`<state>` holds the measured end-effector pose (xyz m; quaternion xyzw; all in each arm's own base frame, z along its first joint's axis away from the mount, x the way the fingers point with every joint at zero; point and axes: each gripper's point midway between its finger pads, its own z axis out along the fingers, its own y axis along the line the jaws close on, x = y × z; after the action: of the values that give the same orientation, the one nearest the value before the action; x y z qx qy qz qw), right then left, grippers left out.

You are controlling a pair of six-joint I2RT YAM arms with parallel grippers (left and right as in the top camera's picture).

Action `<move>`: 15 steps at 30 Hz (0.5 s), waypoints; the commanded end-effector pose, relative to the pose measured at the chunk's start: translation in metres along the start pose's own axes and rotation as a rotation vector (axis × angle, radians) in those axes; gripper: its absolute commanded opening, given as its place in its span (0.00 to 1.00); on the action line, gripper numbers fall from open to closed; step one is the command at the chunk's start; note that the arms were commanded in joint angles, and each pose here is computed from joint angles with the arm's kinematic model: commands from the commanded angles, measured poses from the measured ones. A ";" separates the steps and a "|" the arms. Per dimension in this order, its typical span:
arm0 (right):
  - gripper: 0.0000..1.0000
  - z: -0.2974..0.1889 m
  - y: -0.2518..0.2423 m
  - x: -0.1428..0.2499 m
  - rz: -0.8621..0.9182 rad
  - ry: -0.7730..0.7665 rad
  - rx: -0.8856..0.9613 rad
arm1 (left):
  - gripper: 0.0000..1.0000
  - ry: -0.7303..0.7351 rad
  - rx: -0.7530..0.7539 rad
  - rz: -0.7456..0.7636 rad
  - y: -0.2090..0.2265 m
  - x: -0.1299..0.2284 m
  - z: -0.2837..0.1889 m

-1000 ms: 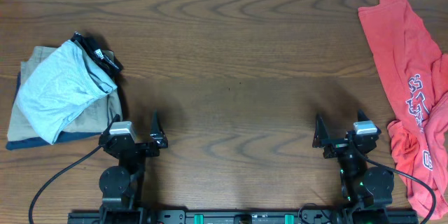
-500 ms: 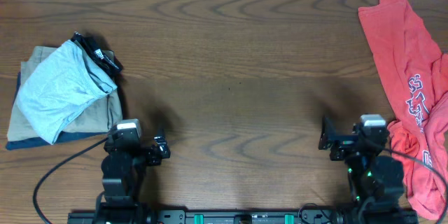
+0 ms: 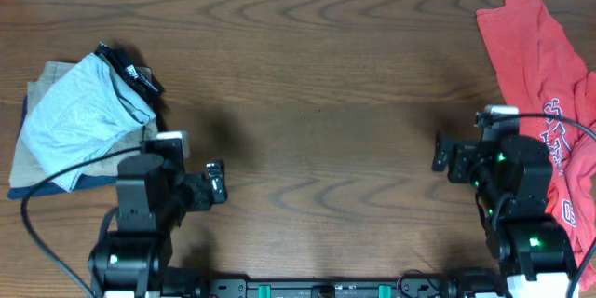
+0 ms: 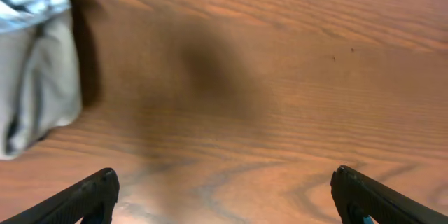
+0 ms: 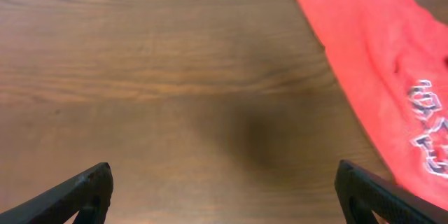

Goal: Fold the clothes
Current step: 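Reach the right gripper to the orange T-shirt and grasp its sleeve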

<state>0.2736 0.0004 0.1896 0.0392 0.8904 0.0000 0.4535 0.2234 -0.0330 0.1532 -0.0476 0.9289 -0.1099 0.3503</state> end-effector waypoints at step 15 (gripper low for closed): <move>0.86 0.061 -0.174 0.125 0.482 0.480 0.694 | 0.98 0.078 0.025 -0.025 -0.004 0.005 0.010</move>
<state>0.2396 -0.1570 0.0570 0.3618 0.8930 -0.1793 0.1988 0.2238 -0.0387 0.1358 -0.0485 0.9431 -0.1224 0.3055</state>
